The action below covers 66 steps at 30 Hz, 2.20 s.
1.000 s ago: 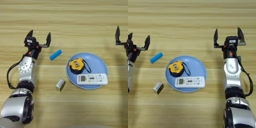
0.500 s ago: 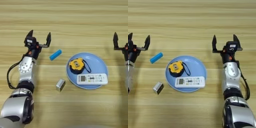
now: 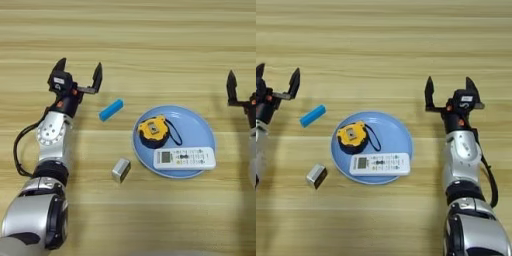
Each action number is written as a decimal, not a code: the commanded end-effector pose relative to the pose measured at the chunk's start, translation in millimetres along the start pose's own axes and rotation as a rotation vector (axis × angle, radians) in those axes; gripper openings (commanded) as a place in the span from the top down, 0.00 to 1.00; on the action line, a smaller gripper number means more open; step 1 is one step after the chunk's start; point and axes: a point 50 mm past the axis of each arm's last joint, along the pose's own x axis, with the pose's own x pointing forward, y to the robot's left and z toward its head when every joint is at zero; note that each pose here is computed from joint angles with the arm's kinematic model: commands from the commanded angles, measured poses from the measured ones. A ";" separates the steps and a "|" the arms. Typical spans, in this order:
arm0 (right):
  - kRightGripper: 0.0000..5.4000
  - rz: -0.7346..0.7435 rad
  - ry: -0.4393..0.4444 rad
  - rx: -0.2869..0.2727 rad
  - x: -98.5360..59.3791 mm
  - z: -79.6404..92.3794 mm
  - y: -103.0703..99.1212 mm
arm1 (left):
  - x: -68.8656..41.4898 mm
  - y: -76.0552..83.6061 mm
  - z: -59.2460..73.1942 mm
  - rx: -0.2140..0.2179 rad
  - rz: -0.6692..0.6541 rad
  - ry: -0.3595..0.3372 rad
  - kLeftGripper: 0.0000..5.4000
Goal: Move the objects on the table
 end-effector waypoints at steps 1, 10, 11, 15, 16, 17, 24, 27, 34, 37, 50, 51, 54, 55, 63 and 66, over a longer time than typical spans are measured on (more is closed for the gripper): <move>0.00 -0.007 0.007 0.023 -2.2 -1.4 1.7 | -8.1 -17.3 -3.0 -0.023 -0.133 0.042 0.00; 0.00 -0.002 0.020 0.041 -2.4 -2.9 3.7 | -31.3 -19.4 -24.6 -0.073 -0.274 0.327 0.00; 0.00 0.001 0.021 0.040 -2.4 -3.2 4.2 | -33.6 -19.1 -27.9 -0.074 -0.275 0.365 0.00; 0.00 0.010 0.027 0.039 -2.3 -4.1 5.2 | -39.7 -19.7 -36.5 -0.071 -0.288 0.467 0.00; 0.00 0.012 0.029 0.039 -2.2 -4.2 5.4 | -41.1 -19.2 -38.8 -0.059 -0.289 0.494 0.00; 0.00 0.013 0.030 0.038 -2.1 -4.4 5.5 | -42.2 -18.8 -40.5 -0.045 -0.292 0.513 0.00; 0.00 0.018 0.033 0.036 -1.6 -5.0 6.4 | -47.0 -21.3 -46.6 -0.005 -0.332 0.570 0.00; 0.00 0.019 0.034 0.035 -1.4 -5.2 6.6 | -47.3 -20.5 -48.3 -0.002 -0.327 0.582 0.00; 0.00 0.019 0.033 0.034 -1.7 -5.3 6.9 | -48.9 -19.8 -50.7 0.004 -0.325 0.594 0.15; 0.00 0.019 0.031 0.034 -1.8 -5.3 6.8 | -49.6 -19.7 -51.4 0.006 -0.322 0.597 0.21; 0.00 0.018 0.030 0.034 -2.0 -5.2 6.3 | -50.8 -20.3 -52.7 0.006 -0.322 0.602 0.47; 0.00 0.018 0.030 0.034 -2.0 -5.2 6.3 | -50.8 -20.6 -52.7 0.006 -0.325 0.602 0.49; 0.00 0.018 0.030 0.034 -2.0 -5.3 6.4 | -50.8 -21.0 -52.7 0.006 -0.330 0.601 0.54; 0.00 0.018 0.030 0.034 -2.0 -5.4 6.4 | -50.8 -21.0 -52.7 0.005 -0.330 0.601 0.55; 0.00 0.017 0.030 0.035 -1.7 -5.6 6.7 | -50.1 -21.3 -52.7 0.002 -0.330 0.596 0.68; 0.00 0.018 0.030 0.035 -1.6 -5.6 6.9 | -49.9 -21.5 -52.6 0.001 -0.332 0.595 0.73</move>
